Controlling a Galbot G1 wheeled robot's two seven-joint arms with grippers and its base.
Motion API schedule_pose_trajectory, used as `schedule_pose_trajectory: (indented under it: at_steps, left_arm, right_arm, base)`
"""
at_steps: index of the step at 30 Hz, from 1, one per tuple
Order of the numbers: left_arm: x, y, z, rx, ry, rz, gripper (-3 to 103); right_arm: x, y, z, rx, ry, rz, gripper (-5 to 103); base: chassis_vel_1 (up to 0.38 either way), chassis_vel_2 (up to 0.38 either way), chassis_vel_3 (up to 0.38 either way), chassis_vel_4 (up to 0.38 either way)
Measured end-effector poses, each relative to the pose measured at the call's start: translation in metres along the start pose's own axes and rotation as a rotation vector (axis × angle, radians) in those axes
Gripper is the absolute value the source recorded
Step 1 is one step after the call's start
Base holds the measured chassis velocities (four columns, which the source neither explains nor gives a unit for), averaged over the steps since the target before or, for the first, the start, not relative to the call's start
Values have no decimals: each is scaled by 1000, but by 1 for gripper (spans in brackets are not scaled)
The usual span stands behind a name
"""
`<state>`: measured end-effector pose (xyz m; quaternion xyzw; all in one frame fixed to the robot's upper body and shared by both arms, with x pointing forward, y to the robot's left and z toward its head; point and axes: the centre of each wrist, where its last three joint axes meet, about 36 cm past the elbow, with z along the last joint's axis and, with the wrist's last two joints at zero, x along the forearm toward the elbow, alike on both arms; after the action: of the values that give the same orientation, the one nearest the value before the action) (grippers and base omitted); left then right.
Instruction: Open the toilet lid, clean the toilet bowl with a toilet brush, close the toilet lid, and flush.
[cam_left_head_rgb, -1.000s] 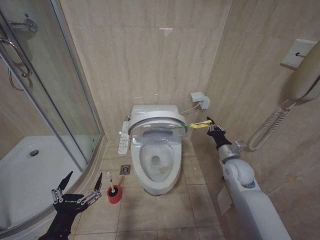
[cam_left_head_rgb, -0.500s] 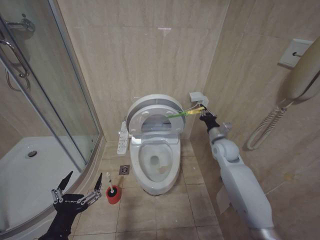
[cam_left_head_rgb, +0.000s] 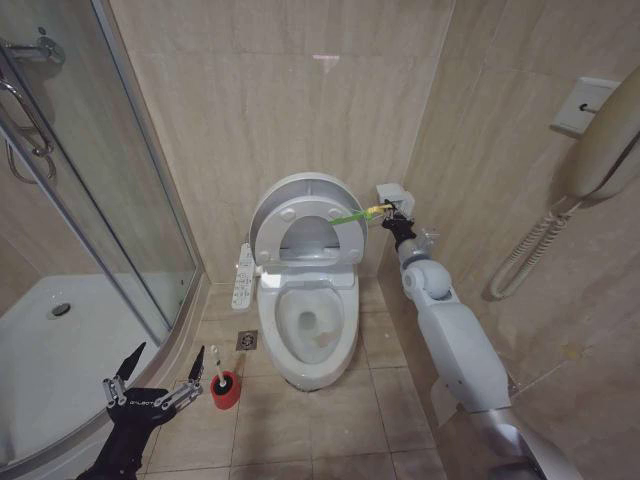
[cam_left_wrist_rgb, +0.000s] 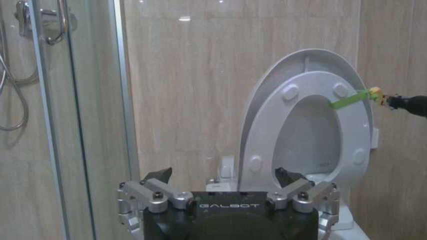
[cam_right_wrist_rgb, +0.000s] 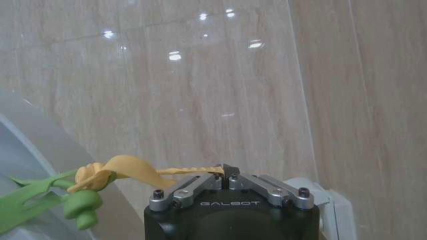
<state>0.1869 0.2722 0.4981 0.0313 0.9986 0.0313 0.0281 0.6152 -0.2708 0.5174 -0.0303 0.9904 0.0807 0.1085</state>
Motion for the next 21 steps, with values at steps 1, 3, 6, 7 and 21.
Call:
schedule_pose_trajectory:
  at_steps: [1, 3, 6, 7, 21]
  left_arm:
    - [0, 0, 0, 0, 0, 0, 100]
    - [0, 0, 0, 0, 0, 0, 100]
    - [0, 0, 0, 0, 0, 0, 100]
    - [0, 0, 0, 0, 0, 0, 100]
    - [0, 0, 0, 0, 0, 0, 100]
  right_arm:
    - [-2, 1, 0, -1, 2, 0, 1]
    - [-6, 2, 1, 0, 7, -1, 1]
    - [-10, 3, -1, 4, 6, -4, 1]
    - [-13, 3, -3, 7, 6, -5, 1]
    - [-51, 13, -28, 35, -12, -19, 1]
  base:
    - [0, 0, 0, 0]
    - [0, 0, 0, 0]
    - [0, 0, 0, 0]
    - [0, 0, 0, 0]
    - [0, 0, 0, 0]
